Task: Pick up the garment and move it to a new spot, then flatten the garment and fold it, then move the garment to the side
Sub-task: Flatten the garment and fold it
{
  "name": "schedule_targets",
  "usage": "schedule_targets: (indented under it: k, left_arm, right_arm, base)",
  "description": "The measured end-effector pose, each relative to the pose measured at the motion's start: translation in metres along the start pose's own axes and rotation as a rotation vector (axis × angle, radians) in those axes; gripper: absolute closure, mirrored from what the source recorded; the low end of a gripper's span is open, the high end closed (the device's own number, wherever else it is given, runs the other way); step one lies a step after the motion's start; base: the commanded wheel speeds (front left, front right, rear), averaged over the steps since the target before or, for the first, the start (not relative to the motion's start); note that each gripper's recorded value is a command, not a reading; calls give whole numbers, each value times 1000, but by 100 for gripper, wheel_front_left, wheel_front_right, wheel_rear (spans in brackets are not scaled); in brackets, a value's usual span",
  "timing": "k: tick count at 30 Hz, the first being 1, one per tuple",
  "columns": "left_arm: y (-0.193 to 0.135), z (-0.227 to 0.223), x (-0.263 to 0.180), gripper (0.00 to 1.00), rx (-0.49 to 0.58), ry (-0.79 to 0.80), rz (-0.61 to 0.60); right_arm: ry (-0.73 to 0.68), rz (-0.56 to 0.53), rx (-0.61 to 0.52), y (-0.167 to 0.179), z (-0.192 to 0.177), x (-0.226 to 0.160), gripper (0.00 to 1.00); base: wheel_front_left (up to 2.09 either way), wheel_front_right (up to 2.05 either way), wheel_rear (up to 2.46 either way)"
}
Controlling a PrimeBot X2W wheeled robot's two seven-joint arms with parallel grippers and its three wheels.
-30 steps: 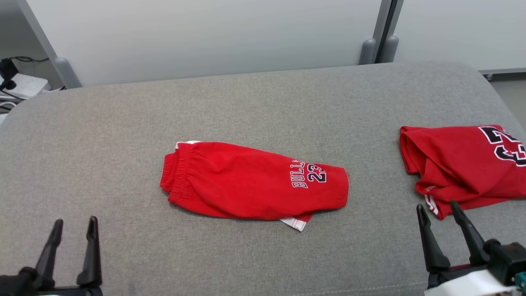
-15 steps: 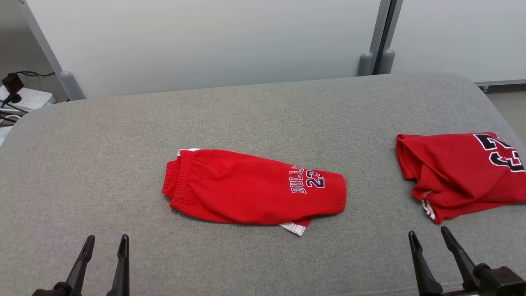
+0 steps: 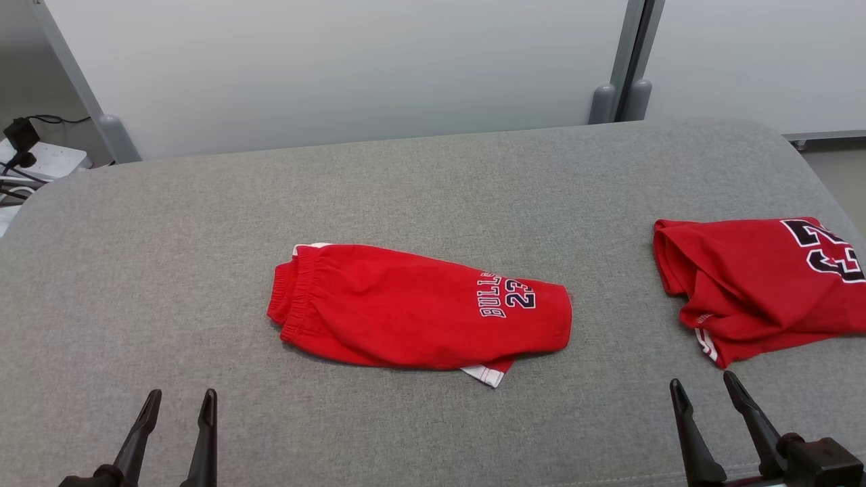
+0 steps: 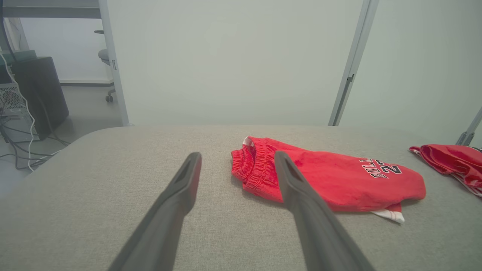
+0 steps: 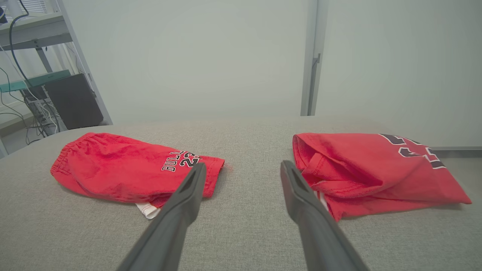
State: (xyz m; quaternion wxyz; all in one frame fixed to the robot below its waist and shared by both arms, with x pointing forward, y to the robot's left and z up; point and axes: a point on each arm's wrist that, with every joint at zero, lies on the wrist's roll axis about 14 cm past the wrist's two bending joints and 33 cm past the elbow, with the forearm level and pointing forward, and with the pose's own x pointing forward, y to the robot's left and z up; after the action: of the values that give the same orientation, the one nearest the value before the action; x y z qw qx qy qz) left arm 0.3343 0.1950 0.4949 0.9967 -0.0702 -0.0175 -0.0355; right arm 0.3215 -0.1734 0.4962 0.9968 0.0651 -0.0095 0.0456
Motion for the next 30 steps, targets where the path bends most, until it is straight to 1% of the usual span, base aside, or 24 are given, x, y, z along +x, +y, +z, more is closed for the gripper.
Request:
schedule_targets:
  k: [7,9,11,15,17,20,21,26,30]
  left_arm:
    - [-4,-7,0,0,-6,23,-8]
    - [-10,-21,1,0,-19,81,-24]
    - [-19,-40,6,0,-72,179,-41]
    - [-40,-54,37,0,-114,283,-106]
    - [-45,-61,56,0,-123,327,-126]
    - [-46,-78,76,0,-143,405,-130]
    - [-43,-91,86,0,-142,450,-124]
    - [-47,-122,100,0,-170,559,-122]
    - [-46,-135,110,0,-182,602,-113]
  right_arm:
    - [7,-2,3,0,-2,1,0]
    - [15,-3,3,-1,-4,2,0]
    - [26,-2,4,-1,-7,4,0]
    - [26,7,4,1,-7,16,0]
    - [20,11,3,2,-6,22,0]
    - [24,0,1,-3,-7,29,0]
    - [26,-17,-2,-8,-8,29,0]
    - [47,-69,0,-23,-16,25,0]
    - [50,-93,4,-28,-19,25,0]
  base:
    - [0,0,0]
    - [0,0,0]
    - [0,0,0]
    - [0,0,0]
    - [0,0,0]
    - [0,0,0]
    - [0,0,0]
    - [0,0,0]
    - [0,0,0]
